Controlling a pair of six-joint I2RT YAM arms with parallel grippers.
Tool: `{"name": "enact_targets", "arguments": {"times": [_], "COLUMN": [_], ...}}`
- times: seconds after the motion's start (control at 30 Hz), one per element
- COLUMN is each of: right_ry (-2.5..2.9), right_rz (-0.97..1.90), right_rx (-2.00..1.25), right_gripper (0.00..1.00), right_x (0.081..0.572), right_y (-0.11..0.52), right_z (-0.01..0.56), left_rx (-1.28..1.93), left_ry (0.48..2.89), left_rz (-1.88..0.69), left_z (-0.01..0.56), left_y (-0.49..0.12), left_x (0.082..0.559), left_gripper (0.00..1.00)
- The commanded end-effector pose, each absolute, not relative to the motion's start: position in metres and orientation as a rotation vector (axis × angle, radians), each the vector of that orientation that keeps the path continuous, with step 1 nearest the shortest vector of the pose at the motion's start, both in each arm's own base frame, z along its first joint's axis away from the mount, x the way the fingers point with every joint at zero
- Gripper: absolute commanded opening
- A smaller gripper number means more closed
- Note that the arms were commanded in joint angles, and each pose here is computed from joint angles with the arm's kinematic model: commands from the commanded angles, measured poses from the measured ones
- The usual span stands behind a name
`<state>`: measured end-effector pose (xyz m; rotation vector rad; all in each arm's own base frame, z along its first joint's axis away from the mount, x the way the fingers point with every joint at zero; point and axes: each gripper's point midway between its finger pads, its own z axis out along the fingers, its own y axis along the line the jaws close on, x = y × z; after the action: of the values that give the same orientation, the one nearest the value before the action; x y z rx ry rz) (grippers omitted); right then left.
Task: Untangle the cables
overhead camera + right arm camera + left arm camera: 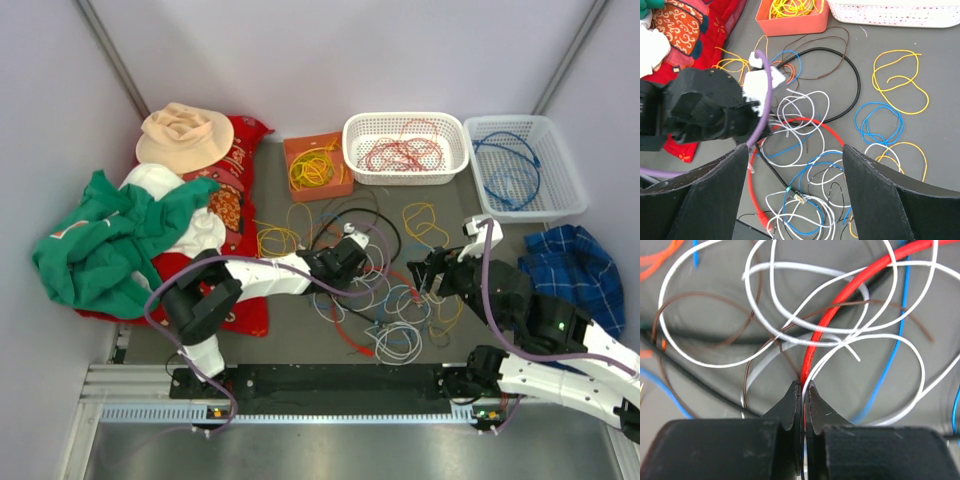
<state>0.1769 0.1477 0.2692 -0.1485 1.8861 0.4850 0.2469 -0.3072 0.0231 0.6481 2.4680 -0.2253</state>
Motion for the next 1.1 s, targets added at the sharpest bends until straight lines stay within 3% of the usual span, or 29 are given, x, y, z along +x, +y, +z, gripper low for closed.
{"name": "enact_targets", "arguments": {"times": [0.0, 0.23, 0.5, 0.8, 1.07], "right_ry": [1.872, 1.853, 1.792, 1.737, 1.726], "right_rz": [0.503, 0.501, 0.512, 0.565, 0.401], "right_rx": [-0.127, -0.124, -0.118, -0.156, -0.379], "right_gripper": [0.75, 0.75, 0.75, 0.75, 0.75], "right_x": [0.175, 0.176, 0.177, 0.178, 0.209], "right_y": [0.146, 0.143, 0.138, 0.150, 0.198], "right_z": [0.276, 0.286, 0.322, 0.343, 0.342], "left_rx": [0.597, 0.505, 0.463, 0.478, 0.556], "left_ry": [2.444, 2.196, 2.007, 1.913, 1.879], "left_rz": [-0.285, -0.490, -0.624, -0.757, -0.803], "left_z": [0.067, 0.185, 0.271, 0.301, 0.305], "left_y": [-0.299, -0.307, -0.299, -0.300, -0.305], "left_x": [0.239, 0.247, 0.242, 0.230, 0.221], "left_gripper": [0.00, 0.00, 0.00, 0.00, 0.00]}}
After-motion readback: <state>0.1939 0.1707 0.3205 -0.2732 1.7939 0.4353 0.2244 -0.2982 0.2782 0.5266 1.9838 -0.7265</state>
